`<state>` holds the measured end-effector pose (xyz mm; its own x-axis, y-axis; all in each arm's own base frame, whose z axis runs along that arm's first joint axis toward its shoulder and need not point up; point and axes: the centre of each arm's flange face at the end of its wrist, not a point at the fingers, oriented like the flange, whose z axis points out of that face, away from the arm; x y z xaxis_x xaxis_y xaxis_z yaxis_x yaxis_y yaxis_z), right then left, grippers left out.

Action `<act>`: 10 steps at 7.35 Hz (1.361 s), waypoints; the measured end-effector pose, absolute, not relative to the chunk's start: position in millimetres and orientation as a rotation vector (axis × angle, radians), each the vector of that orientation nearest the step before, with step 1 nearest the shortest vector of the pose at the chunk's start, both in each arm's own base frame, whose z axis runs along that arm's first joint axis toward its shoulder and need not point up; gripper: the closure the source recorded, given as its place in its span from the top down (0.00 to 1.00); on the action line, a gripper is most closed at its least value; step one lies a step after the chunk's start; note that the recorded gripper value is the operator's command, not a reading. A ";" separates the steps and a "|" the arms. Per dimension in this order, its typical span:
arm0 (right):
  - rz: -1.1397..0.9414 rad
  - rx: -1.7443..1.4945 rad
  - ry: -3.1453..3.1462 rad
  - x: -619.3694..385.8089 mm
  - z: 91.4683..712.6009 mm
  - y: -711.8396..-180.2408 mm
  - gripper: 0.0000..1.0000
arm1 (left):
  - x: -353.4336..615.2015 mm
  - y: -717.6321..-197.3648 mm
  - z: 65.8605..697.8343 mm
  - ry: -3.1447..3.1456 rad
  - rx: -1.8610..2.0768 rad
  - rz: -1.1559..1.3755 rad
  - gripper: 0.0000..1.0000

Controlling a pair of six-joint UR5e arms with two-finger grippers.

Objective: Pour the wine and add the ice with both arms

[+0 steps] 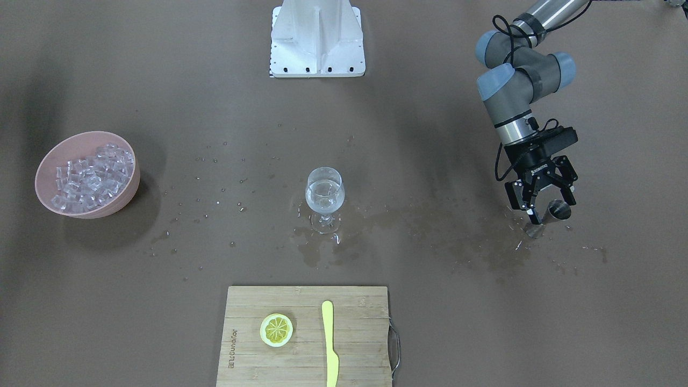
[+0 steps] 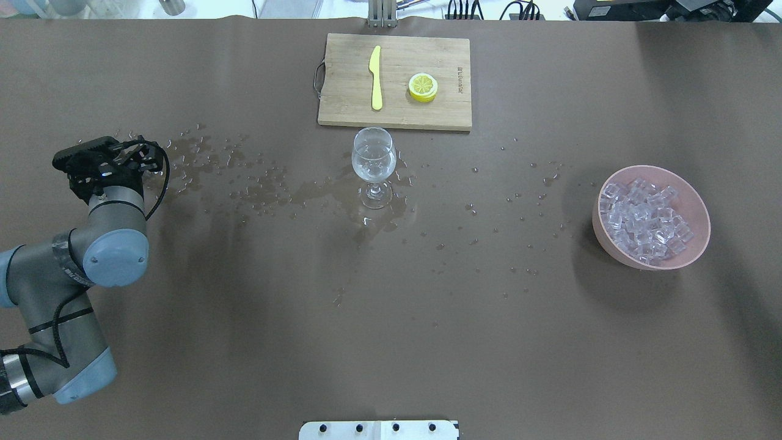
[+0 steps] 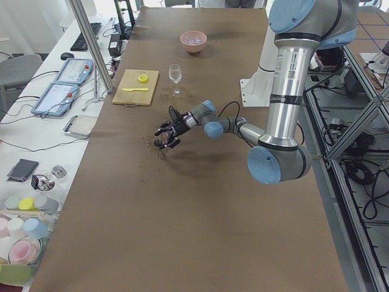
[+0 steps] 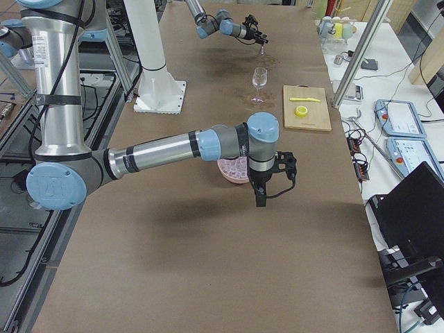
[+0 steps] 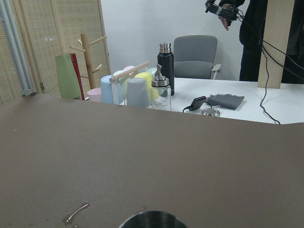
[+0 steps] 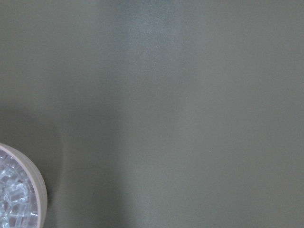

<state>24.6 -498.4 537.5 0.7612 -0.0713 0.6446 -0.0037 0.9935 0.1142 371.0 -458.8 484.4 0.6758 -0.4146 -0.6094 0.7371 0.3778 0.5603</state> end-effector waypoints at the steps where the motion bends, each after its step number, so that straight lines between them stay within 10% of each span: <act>1: -0.037 0.112 -0.705 24.6 537.2 -498.8 1.00 | 361.1 -453.3 479.6 0.407 0.923 -0.746 0.98; 10: -0.038 0.114 -0.705 24.6 536.3 -498.4 1.00 | 223.8 -444.0 445.1 0.507 0.734 -0.265 0.98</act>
